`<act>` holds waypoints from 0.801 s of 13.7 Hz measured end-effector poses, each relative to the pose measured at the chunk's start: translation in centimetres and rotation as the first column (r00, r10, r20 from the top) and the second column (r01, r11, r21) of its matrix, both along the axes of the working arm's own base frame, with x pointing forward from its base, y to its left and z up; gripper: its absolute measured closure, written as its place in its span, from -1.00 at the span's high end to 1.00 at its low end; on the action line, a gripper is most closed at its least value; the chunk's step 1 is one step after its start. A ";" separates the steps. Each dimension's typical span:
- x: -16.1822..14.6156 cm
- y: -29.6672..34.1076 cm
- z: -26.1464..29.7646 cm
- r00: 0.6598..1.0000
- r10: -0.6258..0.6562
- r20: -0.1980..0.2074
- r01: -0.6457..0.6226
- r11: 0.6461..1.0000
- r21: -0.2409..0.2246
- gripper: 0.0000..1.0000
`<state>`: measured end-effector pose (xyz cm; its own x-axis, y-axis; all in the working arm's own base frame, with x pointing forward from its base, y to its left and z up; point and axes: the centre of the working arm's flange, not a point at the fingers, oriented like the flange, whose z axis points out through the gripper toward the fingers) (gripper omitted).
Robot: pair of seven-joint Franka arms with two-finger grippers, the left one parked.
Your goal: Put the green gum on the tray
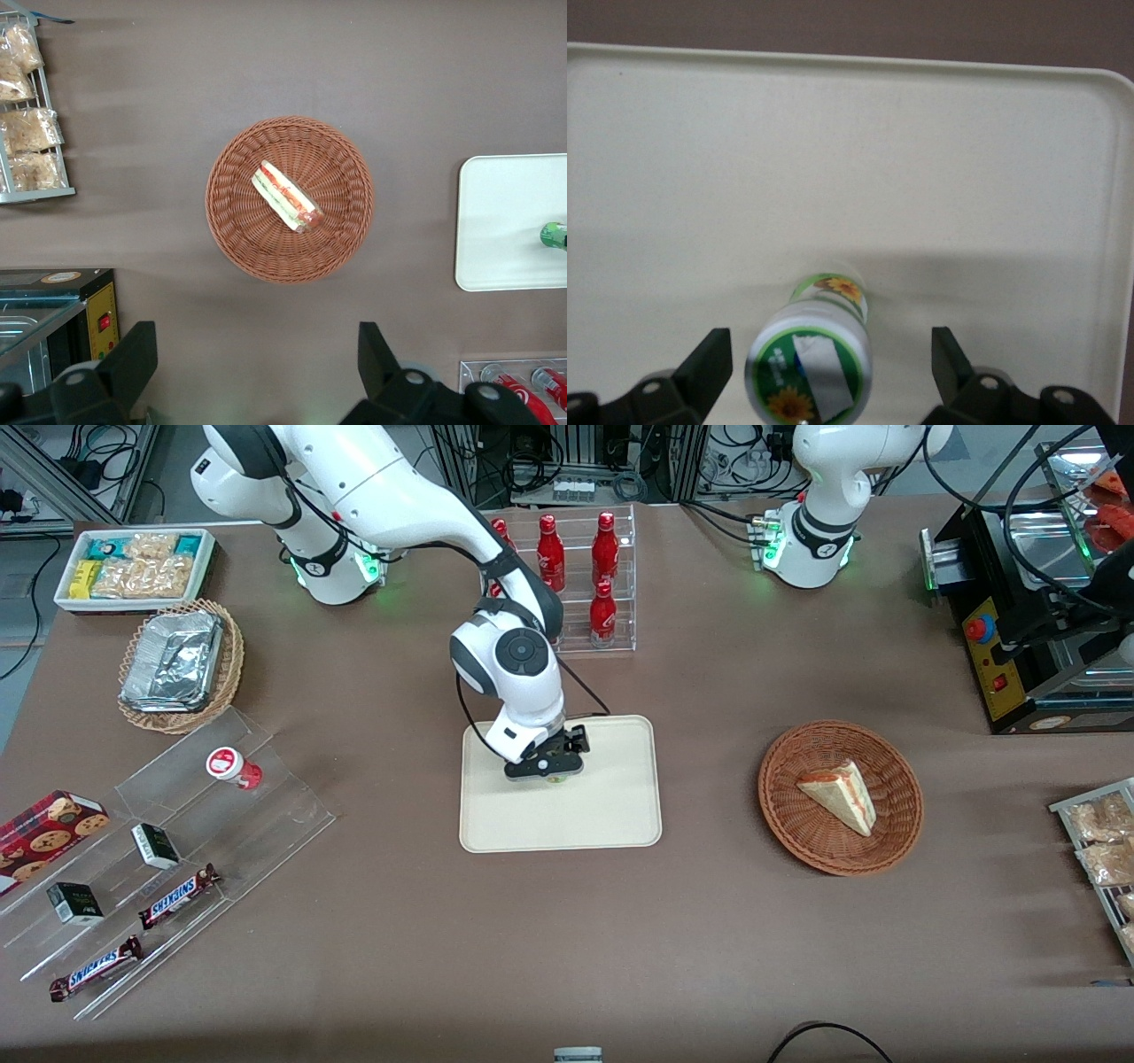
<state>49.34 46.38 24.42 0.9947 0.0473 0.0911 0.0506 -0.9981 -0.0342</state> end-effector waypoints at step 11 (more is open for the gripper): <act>1.9 -9.8 16.9 0.996 0.024 -0.088 -0.027 0.999 -0.038 1.00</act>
<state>51.26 36.54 41.35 0.9972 0.0745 0.0017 0.0745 -0.9972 -0.0001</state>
